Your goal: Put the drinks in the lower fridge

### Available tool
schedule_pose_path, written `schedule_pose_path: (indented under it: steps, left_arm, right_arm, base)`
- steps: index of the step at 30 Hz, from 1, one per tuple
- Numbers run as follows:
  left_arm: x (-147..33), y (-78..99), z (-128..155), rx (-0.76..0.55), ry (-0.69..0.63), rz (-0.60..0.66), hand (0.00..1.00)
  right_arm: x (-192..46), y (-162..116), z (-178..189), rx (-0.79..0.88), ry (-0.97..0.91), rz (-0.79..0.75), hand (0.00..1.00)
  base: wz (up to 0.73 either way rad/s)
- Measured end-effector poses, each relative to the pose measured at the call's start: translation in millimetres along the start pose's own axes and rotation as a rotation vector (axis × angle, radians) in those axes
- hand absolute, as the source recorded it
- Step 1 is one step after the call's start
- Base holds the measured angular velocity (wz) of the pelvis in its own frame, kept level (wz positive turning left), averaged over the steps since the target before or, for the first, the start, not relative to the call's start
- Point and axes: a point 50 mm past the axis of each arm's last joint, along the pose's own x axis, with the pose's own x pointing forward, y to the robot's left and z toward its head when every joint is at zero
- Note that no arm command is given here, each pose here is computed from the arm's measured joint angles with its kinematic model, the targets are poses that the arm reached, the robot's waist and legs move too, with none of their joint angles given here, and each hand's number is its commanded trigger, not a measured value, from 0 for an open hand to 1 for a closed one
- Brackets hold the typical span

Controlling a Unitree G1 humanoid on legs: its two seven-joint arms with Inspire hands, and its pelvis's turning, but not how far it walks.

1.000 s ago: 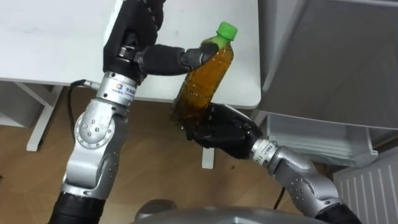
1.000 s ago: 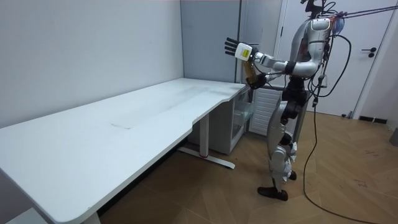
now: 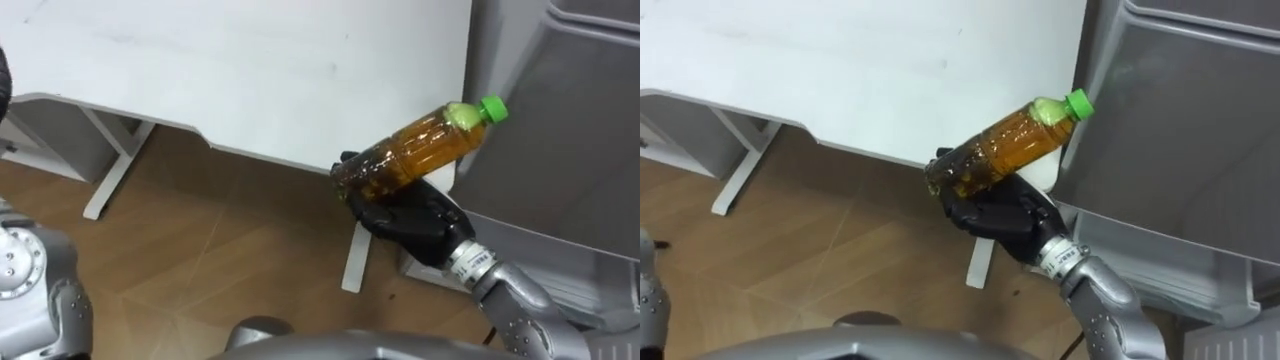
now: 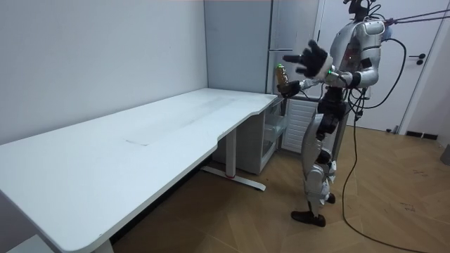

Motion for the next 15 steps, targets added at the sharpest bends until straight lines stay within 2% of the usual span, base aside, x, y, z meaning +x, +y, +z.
schedule_pose_path:
  steps: [2,5,11,15]
  left_arm:
    - [-6.0,19.5,-20.1,0.063,0.093,0.079,0.00]
    - [-16.2,33.7,-50.3,0.173,0.214,0.125,0.00]
    - [-46.6,48.9,-98.9,0.368,0.451,0.092,0.00]
    - [-58.5,63.8,-115.4,0.454,0.549,0.083,0.00]
  right_arm:
    - [1.9,2.2,-3.7,0.016,0.015,-0.012,1.00]
    - [2.9,1.4,-5.4,0.026,0.034,-0.041,1.00]
    - [2.3,-0.3,-5.8,0.081,0.030,-0.063,1.00]
    - [1.8,-2.0,-5.8,0.104,0.026,-0.091,1.00]
  base:
    - [0.00]
    - [0.00]
    - [0.00]
    - [-0.04]
